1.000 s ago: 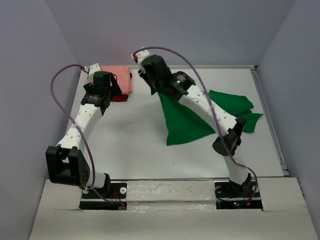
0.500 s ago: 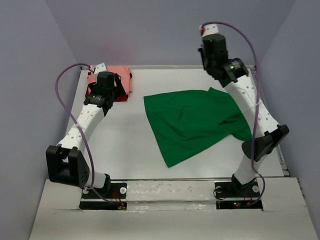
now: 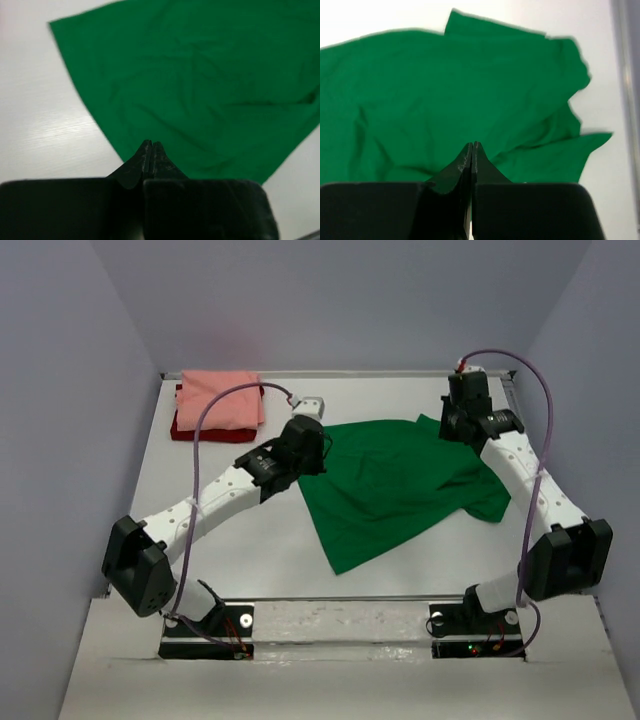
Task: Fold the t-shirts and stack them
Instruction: Move the tshirt to the center of the board
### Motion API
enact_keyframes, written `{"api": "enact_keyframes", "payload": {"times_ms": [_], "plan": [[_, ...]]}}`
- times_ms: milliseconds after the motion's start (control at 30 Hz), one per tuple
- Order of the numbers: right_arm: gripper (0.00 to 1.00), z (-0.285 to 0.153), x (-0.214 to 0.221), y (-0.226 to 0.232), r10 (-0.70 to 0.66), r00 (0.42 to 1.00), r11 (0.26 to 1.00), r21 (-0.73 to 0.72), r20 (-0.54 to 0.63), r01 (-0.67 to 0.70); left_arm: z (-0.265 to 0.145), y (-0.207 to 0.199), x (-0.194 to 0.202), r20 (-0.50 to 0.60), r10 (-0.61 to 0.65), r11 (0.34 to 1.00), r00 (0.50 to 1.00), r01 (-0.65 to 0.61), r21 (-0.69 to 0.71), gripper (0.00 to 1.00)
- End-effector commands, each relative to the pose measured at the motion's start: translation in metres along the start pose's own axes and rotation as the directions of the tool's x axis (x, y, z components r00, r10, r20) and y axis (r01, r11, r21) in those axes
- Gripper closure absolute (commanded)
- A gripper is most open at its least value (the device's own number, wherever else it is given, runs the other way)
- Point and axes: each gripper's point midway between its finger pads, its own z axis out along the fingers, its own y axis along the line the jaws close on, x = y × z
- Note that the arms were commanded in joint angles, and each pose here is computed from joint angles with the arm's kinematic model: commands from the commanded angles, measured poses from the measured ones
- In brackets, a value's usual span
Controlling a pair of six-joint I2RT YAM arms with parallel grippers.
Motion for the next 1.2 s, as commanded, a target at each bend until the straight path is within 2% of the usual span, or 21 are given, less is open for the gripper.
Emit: {"api": "enact_keyframes", "payload": {"times_ms": [0,33,133,233,267,300,367,433,500,633,800,1000,1167], "plan": [[1.0,-0.01,0.022,0.024,0.167,0.985,0.973,-0.169,0.036,-0.159,0.018,-0.052,0.066,-0.151,0.035,0.995,0.988,-0.019,0.101,1.0],[1.0,-0.005,0.027,0.03,0.168,0.985,0.968,-0.196,0.033,-0.158,0.028,-0.064,0.089,-0.211,0.065,0.992,0.975,-0.039,0.123,1.0],[1.0,0.017,0.057,0.032,0.128,0.991,0.974,-0.184,-0.045,-0.135,0.05,-0.075,0.112,-0.272,0.095,0.991,0.958,-0.066,0.113,1.0],[1.0,0.035,0.059,0.028,0.075,0.996,0.985,-0.151,-0.051,-0.082,0.071,-0.069,0.099,-0.245,0.116,0.993,0.962,-0.114,0.022,1.0],[1.0,0.038,0.046,0.031,0.057,0.998,0.985,-0.159,-0.035,-0.062,0.077,-0.067,0.094,-0.236,0.126,0.992,0.963,-0.129,0.002,1.0],[1.0,0.049,0.05,0.027,0.049,0.996,0.99,-0.132,-0.072,-0.058,0.087,-0.066,0.089,-0.246,0.14,0.988,0.959,-0.152,-0.029,1.0],[1.0,0.056,0.038,0.028,0.033,0.997,0.99,-0.133,-0.063,-0.041,0.1,-0.056,0.079,-0.261,0.114,0.989,0.959,-0.135,-0.062,1.0],[1.0,0.055,0.013,0.029,0.032,0.999,0.992,-0.123,-0.037,-0.036,0.109,-0.055,0.075,-0.285,0.092,0.993,0.954,-0.111,-0.051,1.0],[1.0,0.06,0.009,0.03,0.01,0.999,0.993,-0.12,-0.054,-0.017,0.112,-0.051,0.07,-0.286,0.075,0.994,0.955,-0.095,-0.055,1.0],[1.0,0.06,-0.013,0.026,0.001,1.0,0.996,-0.088,-0.014,-0.003,0.116,-0.046,0.079,-0.322,0.078,0.993,0.944,-0.103,-0.06,1.0],[1.0,0.05,-0.036,0.029,0.0,0.999,0.994,-0.11,0.035,0.004,0.129,-0.031,0.115,-0.4,0.042,0.996,0.916,-0.071,-0.058,1.0],[1.0,0.017,-0.073,0.041,0.043,0.992,0.976,-0.215,0.116,-0.017,0.152,-0.019,0.135,-0.436,0.0,0.997,0.9,-0.035,-0.073,1.0],[1.0,-0.021,-0.1,0.033,0.069,0.976,0.972,-0.232,0.206,-0.02,0.165,-0.009,0.14,-0.474,-0.073,0.997,0.877,0.05,-0.06,1.0]]}}
